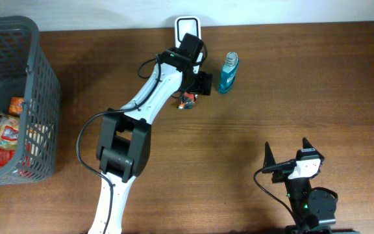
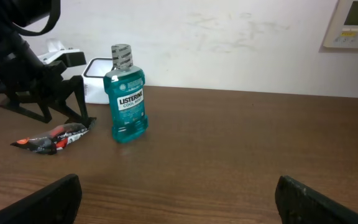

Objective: Scan the item barcode
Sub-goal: 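Carry the packaged item with the left gripper to the scanner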

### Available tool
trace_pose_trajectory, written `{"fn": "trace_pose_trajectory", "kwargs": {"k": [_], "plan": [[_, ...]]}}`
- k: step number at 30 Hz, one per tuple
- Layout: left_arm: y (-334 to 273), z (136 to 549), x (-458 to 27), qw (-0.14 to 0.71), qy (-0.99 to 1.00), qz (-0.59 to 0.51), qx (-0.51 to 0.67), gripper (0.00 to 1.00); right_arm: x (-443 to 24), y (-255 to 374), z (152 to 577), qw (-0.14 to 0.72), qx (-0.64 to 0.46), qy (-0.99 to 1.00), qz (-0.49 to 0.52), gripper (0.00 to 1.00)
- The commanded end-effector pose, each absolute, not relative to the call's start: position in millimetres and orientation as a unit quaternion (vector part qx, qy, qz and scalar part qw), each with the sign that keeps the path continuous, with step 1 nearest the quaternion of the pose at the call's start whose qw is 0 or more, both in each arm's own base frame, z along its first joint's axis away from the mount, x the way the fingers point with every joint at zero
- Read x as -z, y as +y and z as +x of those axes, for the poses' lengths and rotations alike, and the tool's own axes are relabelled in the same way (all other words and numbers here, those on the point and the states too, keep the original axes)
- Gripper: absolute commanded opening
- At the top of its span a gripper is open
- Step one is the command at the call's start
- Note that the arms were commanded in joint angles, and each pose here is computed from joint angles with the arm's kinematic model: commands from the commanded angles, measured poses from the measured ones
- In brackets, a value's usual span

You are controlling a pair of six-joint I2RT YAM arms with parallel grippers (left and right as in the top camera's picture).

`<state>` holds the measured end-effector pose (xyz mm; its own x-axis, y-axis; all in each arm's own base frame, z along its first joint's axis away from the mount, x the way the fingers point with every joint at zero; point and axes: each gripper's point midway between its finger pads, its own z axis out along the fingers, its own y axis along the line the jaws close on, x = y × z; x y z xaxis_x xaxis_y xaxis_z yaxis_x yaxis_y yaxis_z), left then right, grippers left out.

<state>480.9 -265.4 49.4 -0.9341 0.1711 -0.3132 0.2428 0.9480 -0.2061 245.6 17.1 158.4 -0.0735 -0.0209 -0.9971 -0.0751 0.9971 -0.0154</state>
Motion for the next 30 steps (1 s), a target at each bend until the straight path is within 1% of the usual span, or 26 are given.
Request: {"fn": "trace_pose_trajectory", "kwargs": {"k": [1,2,4,5,7,8,9,11,12,13,15,16,18,22,26,27,29,30], "plan": [[-272,479,-56,0.147,0.973,0.115,0.131,0.84,-155,15,246,0.678,-0.015,0.734,-0.029,0.98],[-272,479,-60,0.149,0.973,0.116,0.131,0.79,-155,15,246,0.678,-0.015,0.734,-0.029,0.98],[-267,482,-66,0.155,0.974,0.111,0.124,0.73,-155,15,246,0.678,-0.015,0.734,-0.029,0.98],[-258,485,-67,0.158,0.976,0.105,0.107,0.68,-155,15,246,0.678,-0.015,0.734,-0.029,0.98],[-232,487,-64,0.157,0.982,0.090,0.056,0.63,-155,15,246,0.678,-0.015,0.734,-0.029,0.98],[-206,484,-59,0.144,0.987,0.076,0.007,0.57,-155,15,246,0.678,-0.015,0.734,-0.029,0.98],[-197,481,-55,0.134,0.988,0.072,-0.006,0.51,-155,15,246,0.678,-0.015,0.734,-0.029,0.98],[-186,472,-47,0.111,0.991,0.068,-0.015,0.42,-155,15,246,0.678,-0.015,0.734,-0.029,0.98],[-183,467,-42,0.100,0.993,0.068,-0.019,0.35,-155,15,246,0.678,-0.015,0.734,-0.029,0.98],[-182,464,-37,0.094,0.993,0.068,-0.021,0.33,-155,15,246,0.678,-0.015,0.734,-0.029,0.98],[-183,462,-29,0.091,0.993,0.069,-0.017,0.31,-155,15,246,0.678,-0.015,0.734,-0.029,0.98],[-187,461,-25,0.090,0.993,0.070,-0.007,0.32,-155,15,246,0.678,-0.015,0.734,-0.029,0.98],[-199,458,-19,0.084,0.993,0.074,0.028,0.35,-155,15,246,0.678,-0.015,0.734,-0.029,0.98],[-229,458,-16,0.086,0.987,0.083,0.110,0.35,-155,15,246,0.678,-0.015,0.734,-0.029,0.98],[-245,462,-19,0.103,0.982,0.095,0.123,0.35,-155,15,246,0.678,-0.015,0.734,-0.029,0.98],[-249,462,-19,0.107,0.981,0.100,0.124,0.36,-155,15,246,0.678,-0.015,0.734,-0.029,0.98],[-253,463,-20,0.116,0.980,0.104,0.121,0.43,-155,15,246,0.678,-0.015,0.734,-0.029,0.98],[-251,466,-20,0.123,0.981,0.104,0.107,0.44,-155,15,246,0.678,-0.015,0.734,-0.029,0.98]]}}
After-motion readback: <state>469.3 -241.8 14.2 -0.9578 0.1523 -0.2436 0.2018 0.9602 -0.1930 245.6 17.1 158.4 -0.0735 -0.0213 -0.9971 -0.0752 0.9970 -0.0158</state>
